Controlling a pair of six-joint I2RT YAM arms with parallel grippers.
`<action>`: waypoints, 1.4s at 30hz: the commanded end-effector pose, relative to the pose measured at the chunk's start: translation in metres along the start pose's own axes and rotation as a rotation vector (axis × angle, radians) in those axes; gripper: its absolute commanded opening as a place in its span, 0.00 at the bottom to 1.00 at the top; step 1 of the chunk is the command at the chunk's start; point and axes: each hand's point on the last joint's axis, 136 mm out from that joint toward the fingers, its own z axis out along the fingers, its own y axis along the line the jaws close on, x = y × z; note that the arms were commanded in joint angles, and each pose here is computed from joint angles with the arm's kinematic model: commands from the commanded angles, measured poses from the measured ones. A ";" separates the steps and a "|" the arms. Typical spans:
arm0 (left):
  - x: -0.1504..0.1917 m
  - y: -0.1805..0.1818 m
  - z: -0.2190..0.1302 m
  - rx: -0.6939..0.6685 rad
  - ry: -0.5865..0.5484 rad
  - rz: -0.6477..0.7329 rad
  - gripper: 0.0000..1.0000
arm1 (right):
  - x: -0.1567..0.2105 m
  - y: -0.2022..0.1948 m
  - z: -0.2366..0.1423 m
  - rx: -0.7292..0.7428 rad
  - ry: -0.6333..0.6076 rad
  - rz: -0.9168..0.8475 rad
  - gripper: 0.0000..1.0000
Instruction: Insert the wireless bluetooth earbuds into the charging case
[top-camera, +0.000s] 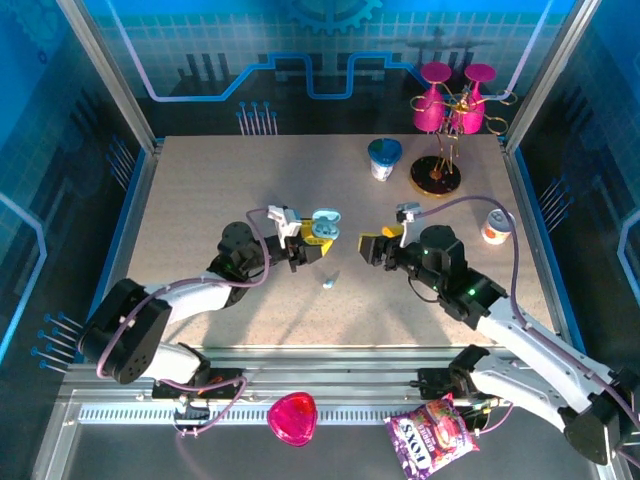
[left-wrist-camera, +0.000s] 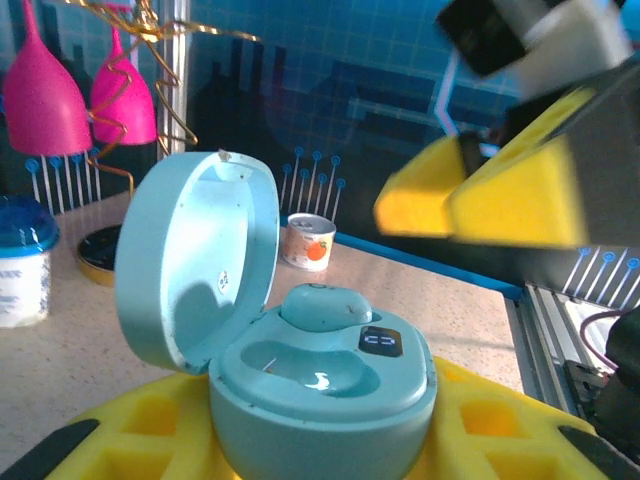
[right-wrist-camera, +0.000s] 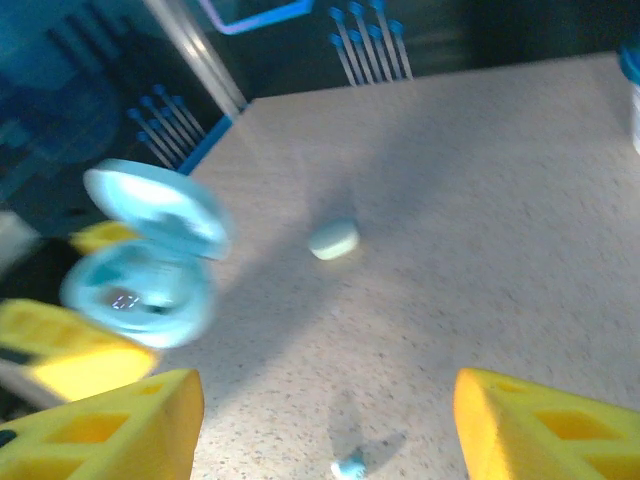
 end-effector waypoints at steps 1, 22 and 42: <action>-0.026 -0.009 -0.010 -0.007 -0.054 0.103 0.30 | 0.020 -0.020 0.014 0.025 0.055 0.134 0.66; -0.056 -0.037 -0.035 -0.005 -0.076 0.194 0.31 | 0.171 -0.002 0.121 0.079 0.568 0.397 0.50; -0.052 -0.037 -0.034 -0.005 -0.062 0.200 0.31 | 0.202 0.011 0.139 0.077 0.641 0.399 0.39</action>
